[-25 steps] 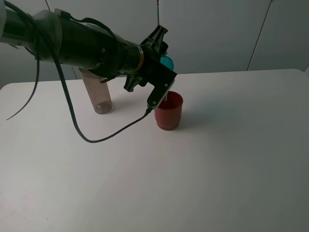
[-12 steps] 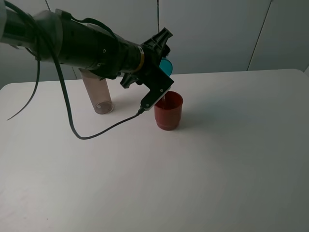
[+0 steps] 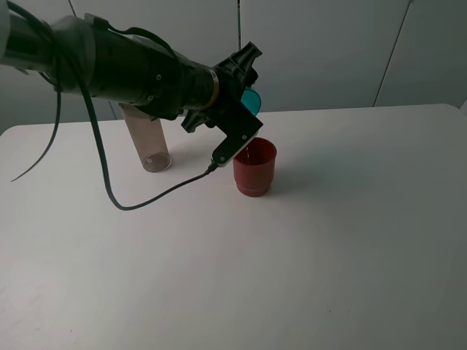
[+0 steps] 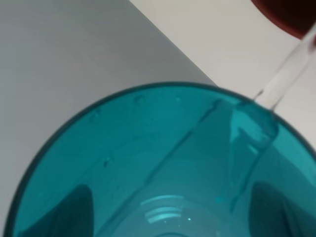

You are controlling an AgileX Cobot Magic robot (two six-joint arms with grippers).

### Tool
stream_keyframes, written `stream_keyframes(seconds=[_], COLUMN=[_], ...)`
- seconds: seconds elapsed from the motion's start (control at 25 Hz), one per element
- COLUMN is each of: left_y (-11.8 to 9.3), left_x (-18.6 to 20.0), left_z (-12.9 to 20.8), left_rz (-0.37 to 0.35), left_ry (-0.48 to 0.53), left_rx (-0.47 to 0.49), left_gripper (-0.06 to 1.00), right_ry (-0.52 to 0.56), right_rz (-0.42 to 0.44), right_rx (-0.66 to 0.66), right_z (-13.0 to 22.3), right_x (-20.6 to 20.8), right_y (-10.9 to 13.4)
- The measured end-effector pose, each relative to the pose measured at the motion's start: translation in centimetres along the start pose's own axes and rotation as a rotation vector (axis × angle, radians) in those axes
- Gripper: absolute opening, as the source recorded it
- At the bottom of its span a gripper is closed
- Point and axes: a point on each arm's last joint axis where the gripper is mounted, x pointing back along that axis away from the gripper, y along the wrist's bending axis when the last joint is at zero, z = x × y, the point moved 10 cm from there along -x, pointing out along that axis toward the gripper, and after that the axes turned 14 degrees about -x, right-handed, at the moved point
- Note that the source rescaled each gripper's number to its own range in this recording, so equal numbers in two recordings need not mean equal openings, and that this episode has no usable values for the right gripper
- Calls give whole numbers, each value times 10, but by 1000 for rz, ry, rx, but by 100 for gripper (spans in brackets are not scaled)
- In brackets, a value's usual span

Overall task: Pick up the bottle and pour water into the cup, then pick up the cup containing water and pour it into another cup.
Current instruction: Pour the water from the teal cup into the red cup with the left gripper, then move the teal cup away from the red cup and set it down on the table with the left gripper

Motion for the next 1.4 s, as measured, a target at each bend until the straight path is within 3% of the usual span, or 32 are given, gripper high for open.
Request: stream_keyframes(seconds=[0.24, 0.4, 0.56, 0.8, 0.96, 1.16, 1.4], left_y=[0, 1, 3, 17, 23, -10, -53], left_x=[0, 0, 0, 14, 30, 49, 69], left_z=[-1, -1, -5, -12, -27, -42, -49], left_rz=[-2, -2, -7, 2, 27, 91, 76], left_ry=[-3, -6, -31, -133, -246, -300, -380], left_rx=[31, 169, 452, 1051, 1286, 1346, 1458], left_gripper=[40, 40, 40, 40, 40, 40, 40], right_ry=[0, 0, 0, 0, 0, 0, 0], right_rz=[0, 0, 0, 0, 0, 0, 0], right_rx=[0, 0, 0, 0, 0, 0, 0], right_z=[0, 0, 0, 0, 0, 0, 0], right_x=[0, 0, 0, 0, 0, 0, 0], right_y=[0, 0, 0, 0, 0, 0, 0])
